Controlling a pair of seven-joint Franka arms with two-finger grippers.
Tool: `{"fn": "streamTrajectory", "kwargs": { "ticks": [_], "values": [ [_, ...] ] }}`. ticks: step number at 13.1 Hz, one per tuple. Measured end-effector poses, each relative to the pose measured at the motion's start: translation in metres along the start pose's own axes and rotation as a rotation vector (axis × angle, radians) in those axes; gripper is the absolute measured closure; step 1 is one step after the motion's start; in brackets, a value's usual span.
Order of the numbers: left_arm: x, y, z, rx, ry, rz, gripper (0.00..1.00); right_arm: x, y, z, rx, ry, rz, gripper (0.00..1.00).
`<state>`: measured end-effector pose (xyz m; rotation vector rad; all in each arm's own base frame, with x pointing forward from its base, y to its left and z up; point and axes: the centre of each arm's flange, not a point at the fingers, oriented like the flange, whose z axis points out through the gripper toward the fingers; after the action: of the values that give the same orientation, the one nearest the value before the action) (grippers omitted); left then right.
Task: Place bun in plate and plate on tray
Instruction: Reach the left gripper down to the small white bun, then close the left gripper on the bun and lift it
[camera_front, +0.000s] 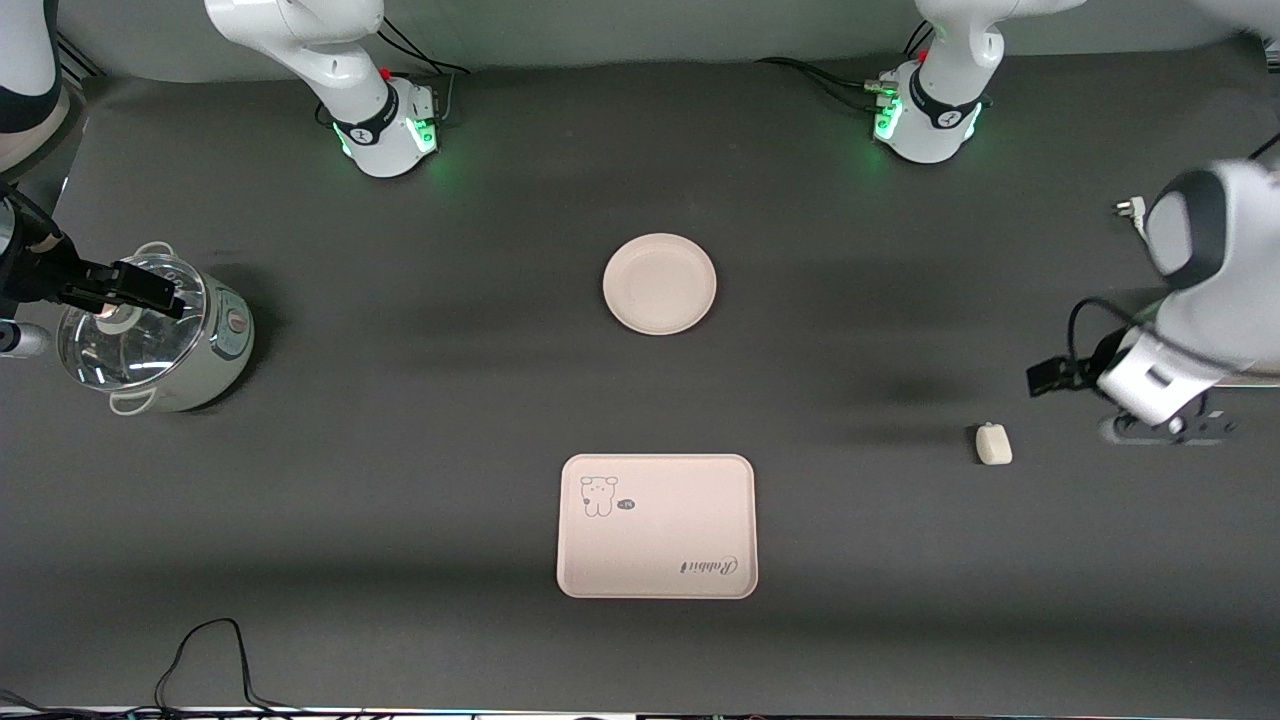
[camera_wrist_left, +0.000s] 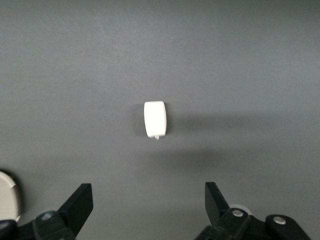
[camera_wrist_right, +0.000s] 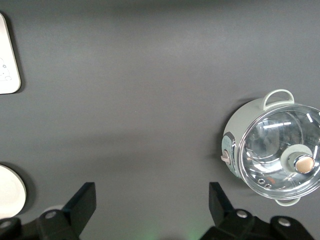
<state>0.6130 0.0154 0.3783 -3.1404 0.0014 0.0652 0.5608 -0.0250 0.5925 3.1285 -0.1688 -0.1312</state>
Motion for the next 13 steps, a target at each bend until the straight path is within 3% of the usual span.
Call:
{"fn": "streamTrajectory", "kwargs": {
  "ticks": [6, 11, 13],
  "values": [
    [0.003, -0.007, 0.147, -0.013, 0.080, -0.008, 0.00, 0.000, 0.000, 0.001, 0.000, -0.002, 0.000, 0.00],
    [-0.010, -0.005, 0.185, -0.017, 0.089, -0.008, 0.04, 0.000, 0.000, 0.001, 0.000, -0.003, 0.000, 0.00],
    [-0.009, -0.005, 0.185, -0.017, 0.090, -0.007, 0.31, 0.000, 0.000, 0.001, 0.000, -0.003, 0.000, 0.00]
  ]
}}
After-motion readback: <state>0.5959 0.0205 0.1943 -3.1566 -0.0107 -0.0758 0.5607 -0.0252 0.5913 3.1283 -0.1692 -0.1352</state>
